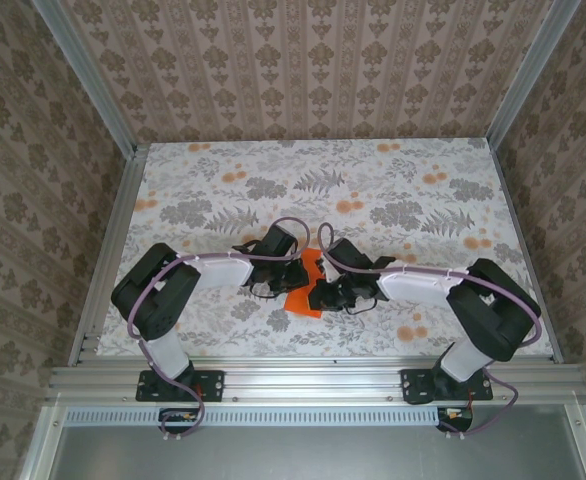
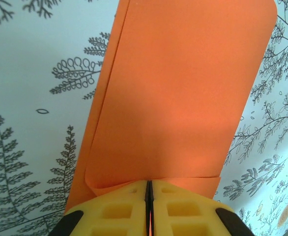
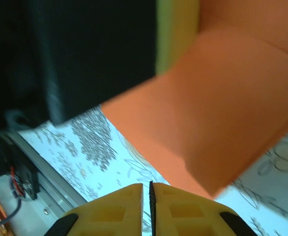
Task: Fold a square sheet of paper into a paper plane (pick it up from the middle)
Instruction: Fold the triangle a second time at the center of the table.
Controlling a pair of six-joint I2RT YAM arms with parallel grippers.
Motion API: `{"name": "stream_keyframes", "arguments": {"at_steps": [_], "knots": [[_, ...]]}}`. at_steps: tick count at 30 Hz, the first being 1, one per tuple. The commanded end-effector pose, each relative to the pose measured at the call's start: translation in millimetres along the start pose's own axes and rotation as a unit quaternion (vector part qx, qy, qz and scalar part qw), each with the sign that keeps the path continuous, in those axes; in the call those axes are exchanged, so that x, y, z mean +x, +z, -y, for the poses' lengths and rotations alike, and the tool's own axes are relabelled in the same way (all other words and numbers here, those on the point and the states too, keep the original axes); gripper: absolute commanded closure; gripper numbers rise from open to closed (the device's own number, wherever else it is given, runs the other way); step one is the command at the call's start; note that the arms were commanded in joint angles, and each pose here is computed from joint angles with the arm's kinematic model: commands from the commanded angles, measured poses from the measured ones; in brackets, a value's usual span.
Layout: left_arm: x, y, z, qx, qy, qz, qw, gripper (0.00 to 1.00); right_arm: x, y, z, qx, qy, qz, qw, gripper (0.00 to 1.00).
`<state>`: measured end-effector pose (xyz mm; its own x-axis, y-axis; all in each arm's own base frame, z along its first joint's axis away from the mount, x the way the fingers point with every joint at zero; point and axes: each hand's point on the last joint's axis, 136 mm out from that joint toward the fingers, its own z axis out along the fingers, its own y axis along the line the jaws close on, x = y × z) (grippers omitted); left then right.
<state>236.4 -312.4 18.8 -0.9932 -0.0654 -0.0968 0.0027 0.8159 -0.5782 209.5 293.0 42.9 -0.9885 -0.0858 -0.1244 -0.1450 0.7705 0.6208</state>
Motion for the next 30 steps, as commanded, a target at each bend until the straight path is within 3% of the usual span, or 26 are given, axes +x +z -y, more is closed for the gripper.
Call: {"name": "stream_keyframes", "arguments": {"at_steps": [1, 9, 19, 30], "knots": [[10.8, 4.6, -17.7, -0.041, 0.001, -0.019, 0.999, 0.89, -9.7, 13.0, 1.6, -0.005, 0.023, 0.002, 1.0, 0.87], [9.0, 2.4, -16.2, -0.04, 0.003, -0.015, 0.999, 0.89, 18.2, 34.3, 49.9, 0.046, 0.067, -0.032, 0.996, 0.87], [4.2, -1.5, -7.3, -0.034, 0.014, -0.01, 0.999, 0.88, 18.3, 20.4, 37.9, 0.017, 0.069, -0.014, 0.997, 0.87], [1.9, -29.3, 33.5, 0.04, 0.031, 0.009, 0.999, 0.82, 23.9, 35.8, 57.7, 0.037, 0.091, -0.021, 0.995, 0.92]]}}
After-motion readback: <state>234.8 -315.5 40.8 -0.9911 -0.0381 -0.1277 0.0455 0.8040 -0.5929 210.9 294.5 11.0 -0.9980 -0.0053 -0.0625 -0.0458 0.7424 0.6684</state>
